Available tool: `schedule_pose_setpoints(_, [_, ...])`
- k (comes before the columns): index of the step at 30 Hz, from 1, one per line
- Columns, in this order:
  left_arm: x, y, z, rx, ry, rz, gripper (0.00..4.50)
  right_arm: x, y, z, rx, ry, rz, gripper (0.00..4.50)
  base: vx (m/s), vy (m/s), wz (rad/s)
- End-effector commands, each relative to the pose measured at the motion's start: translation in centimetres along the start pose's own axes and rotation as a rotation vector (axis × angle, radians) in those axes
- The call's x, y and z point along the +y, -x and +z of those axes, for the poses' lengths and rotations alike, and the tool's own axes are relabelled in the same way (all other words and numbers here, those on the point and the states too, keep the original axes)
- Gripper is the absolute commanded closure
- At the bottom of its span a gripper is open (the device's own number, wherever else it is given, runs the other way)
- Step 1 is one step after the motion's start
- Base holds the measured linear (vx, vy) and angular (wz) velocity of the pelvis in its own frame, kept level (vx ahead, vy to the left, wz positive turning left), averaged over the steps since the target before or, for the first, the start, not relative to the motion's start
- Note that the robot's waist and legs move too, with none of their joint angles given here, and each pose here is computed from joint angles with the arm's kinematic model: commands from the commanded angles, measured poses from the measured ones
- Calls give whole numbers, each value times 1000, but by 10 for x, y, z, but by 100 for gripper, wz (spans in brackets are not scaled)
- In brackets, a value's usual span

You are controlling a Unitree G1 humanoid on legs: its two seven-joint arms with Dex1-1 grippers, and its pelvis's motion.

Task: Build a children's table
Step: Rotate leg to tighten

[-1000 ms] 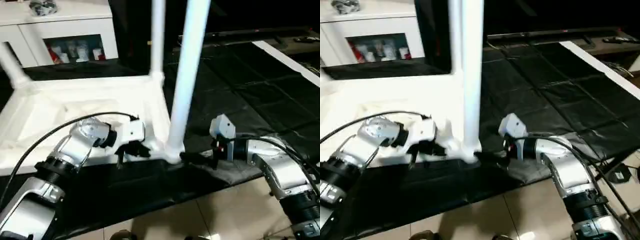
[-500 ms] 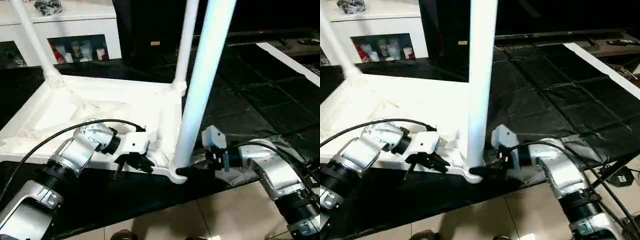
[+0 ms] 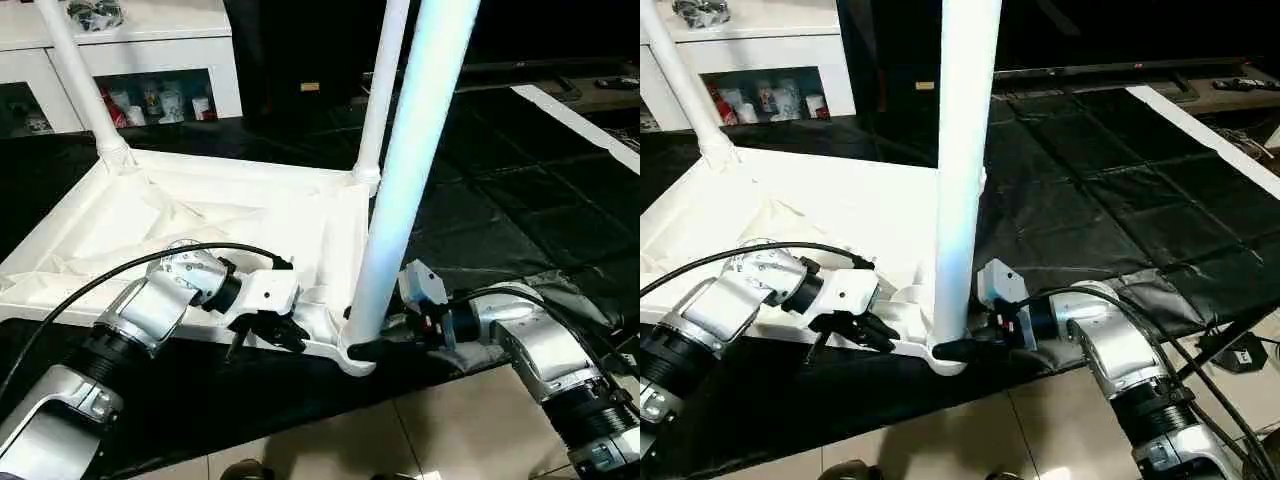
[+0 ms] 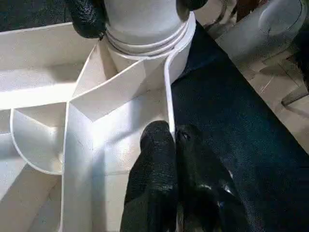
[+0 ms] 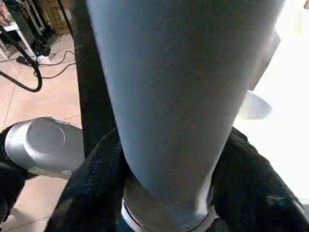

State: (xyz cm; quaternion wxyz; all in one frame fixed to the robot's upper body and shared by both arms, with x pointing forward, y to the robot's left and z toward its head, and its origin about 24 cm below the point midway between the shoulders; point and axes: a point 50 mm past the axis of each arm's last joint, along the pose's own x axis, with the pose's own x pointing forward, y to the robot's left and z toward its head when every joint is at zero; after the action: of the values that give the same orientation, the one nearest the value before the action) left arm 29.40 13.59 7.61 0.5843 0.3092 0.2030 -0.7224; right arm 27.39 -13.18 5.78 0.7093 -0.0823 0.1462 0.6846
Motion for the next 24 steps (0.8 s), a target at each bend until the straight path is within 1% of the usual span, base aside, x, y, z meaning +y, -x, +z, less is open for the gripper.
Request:
schedule_pose_setpoints(1, [-2,-3,12,-9,-79,-57,450,-1,2,1,-2,-5,6,218,0,0,0])
schedule_pose_setpoints(2, [-2,-3,12,-9,-79,-57,450,-1,2,1,-2,-5,6,230,0,0,0])
schedule_pose_setpoints(6, [-1,-3,11,-7,-74,-57,450,0,2,0,-6,-13,9,237,0,0,0])
schedule_pose_setpoints(19, [2,-3,10,-19,-35,-39,450,0,-2,1,-25,-23,-12,239,0,0,0])
schedule_pose_setpoints(22, [12,-2,9,-22,44,58,450,-10,-9,-2,-12,-44,-142,239,0,0,0])
schedule_pose_setpoints(24, [18,-1,12,-58,73,108,450,-17,-12,-4,2,-57,-223,240,0,0,0])
